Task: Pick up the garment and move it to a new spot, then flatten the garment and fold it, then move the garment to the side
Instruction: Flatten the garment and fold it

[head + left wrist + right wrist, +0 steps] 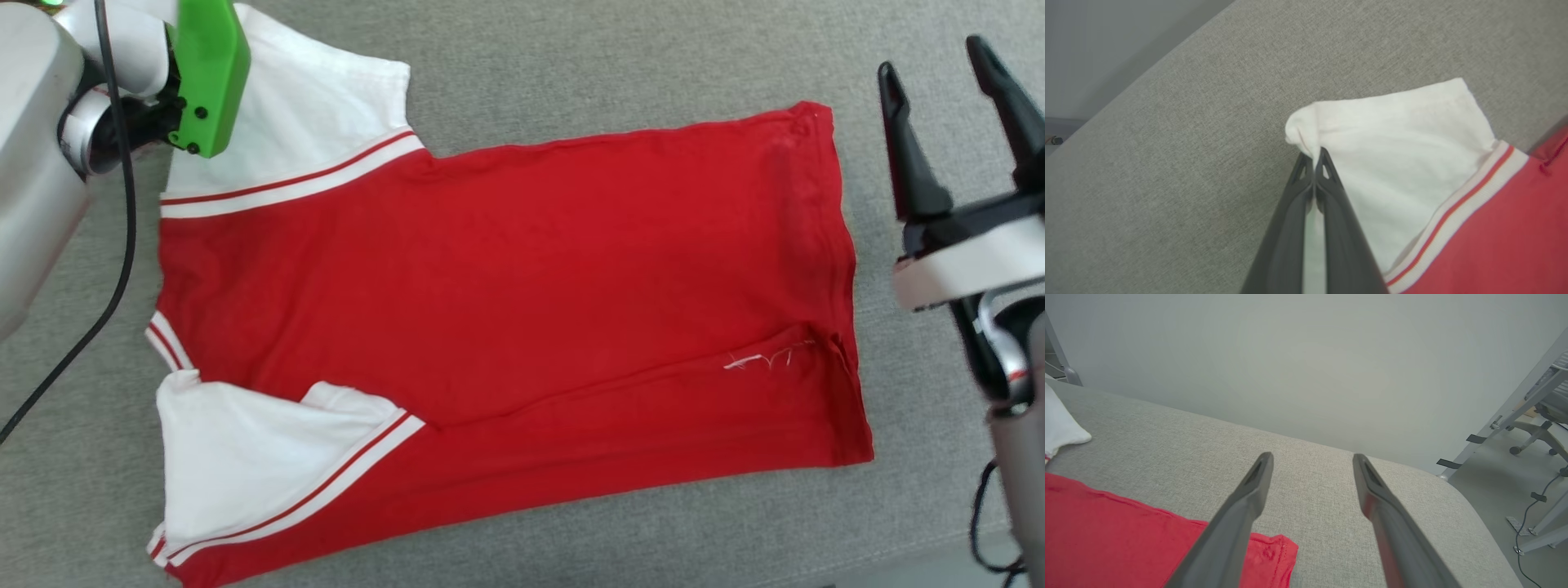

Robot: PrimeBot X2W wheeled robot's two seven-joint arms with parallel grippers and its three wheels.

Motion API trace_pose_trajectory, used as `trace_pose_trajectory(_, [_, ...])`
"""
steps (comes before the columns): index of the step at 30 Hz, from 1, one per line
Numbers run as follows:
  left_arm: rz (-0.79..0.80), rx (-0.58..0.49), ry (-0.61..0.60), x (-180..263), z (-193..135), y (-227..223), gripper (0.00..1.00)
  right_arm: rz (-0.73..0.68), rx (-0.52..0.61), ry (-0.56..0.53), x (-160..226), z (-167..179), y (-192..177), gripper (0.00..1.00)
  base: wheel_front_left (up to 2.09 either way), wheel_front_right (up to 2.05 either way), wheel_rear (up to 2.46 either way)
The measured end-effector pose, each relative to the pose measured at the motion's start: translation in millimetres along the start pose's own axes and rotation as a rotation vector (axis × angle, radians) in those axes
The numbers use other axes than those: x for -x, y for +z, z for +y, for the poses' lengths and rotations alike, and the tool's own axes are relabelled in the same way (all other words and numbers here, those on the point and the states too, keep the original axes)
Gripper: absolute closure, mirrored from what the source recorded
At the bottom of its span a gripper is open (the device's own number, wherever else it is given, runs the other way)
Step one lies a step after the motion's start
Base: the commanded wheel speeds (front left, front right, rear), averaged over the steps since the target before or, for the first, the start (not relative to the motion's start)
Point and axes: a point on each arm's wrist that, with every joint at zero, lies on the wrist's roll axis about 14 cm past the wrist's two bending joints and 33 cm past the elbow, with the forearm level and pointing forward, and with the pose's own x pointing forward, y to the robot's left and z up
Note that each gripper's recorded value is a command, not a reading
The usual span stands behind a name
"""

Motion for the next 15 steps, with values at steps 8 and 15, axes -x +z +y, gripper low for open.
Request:
trace_pose_trajectory(8, [-0.167,-0.058,0.018,43.9,-9.4,22.2,1.00,0.289,0.035,0.134,-26.2,0.5,-5.7,0.00,0.00,0.00,0.00])
trace_pose_trajectory(15, [-0.229,-0.092,0.024,69.6,-16.4,22.1,1.00,0.709,-0.013,0.223,-16.8,0.2,-46.0,0.00,0.00,0.00,0.00])
